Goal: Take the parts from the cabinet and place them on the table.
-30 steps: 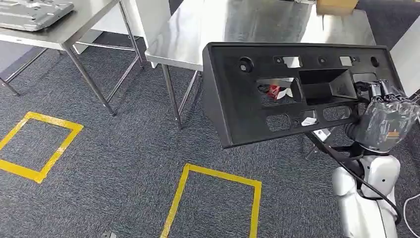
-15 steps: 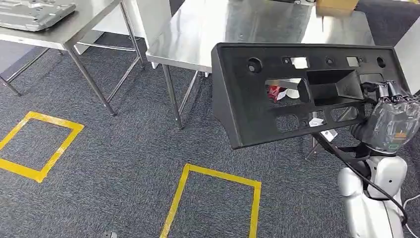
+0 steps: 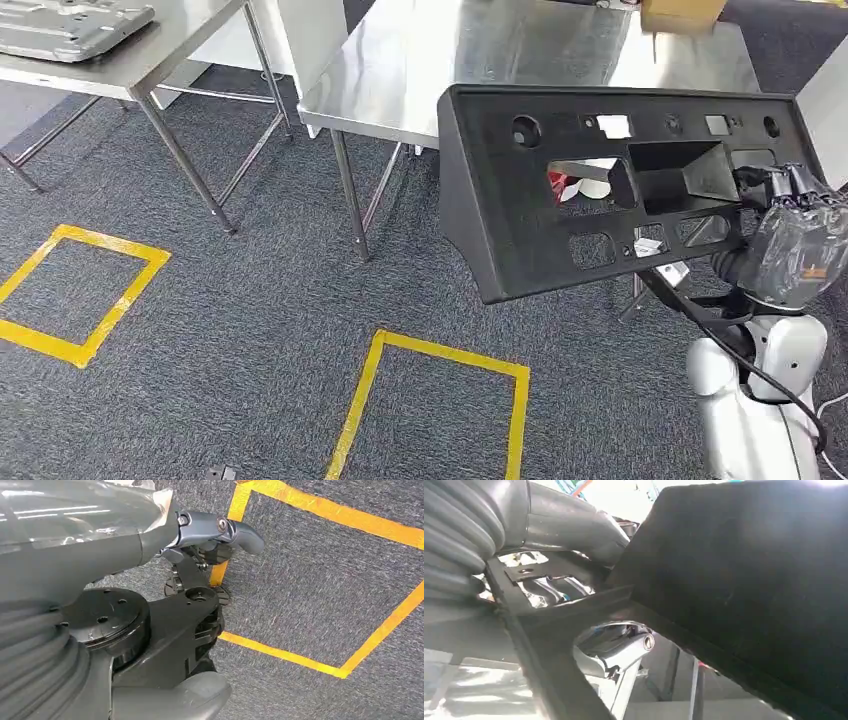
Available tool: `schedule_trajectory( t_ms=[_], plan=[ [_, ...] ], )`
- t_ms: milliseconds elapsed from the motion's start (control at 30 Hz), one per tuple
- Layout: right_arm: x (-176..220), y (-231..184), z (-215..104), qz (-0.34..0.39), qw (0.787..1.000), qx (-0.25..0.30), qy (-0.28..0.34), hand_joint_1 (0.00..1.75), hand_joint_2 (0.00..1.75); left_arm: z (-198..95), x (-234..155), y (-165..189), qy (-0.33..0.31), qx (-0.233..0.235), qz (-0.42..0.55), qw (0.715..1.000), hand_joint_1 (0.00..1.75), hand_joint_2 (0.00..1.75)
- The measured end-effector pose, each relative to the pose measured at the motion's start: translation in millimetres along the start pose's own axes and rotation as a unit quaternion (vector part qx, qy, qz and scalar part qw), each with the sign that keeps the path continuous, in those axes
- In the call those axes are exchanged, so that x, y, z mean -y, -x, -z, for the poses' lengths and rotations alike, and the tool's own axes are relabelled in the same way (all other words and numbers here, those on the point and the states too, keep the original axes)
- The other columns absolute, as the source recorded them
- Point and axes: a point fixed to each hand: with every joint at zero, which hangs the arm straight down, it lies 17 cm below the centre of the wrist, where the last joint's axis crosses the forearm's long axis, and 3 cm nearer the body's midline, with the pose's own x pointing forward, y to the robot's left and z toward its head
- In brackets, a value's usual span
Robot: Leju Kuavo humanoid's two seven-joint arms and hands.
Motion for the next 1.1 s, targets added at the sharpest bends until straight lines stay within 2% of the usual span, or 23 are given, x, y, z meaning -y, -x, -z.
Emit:
schedule_trajectory(
  t_ms=[1100],
  plan=[
    [-14,11,-1,-0.009,1.0,0.003,-0.017,1.75,1.75,0,10,-5,0.025,0.004,0.005,1.0,0.0,1.75]
  ],
)
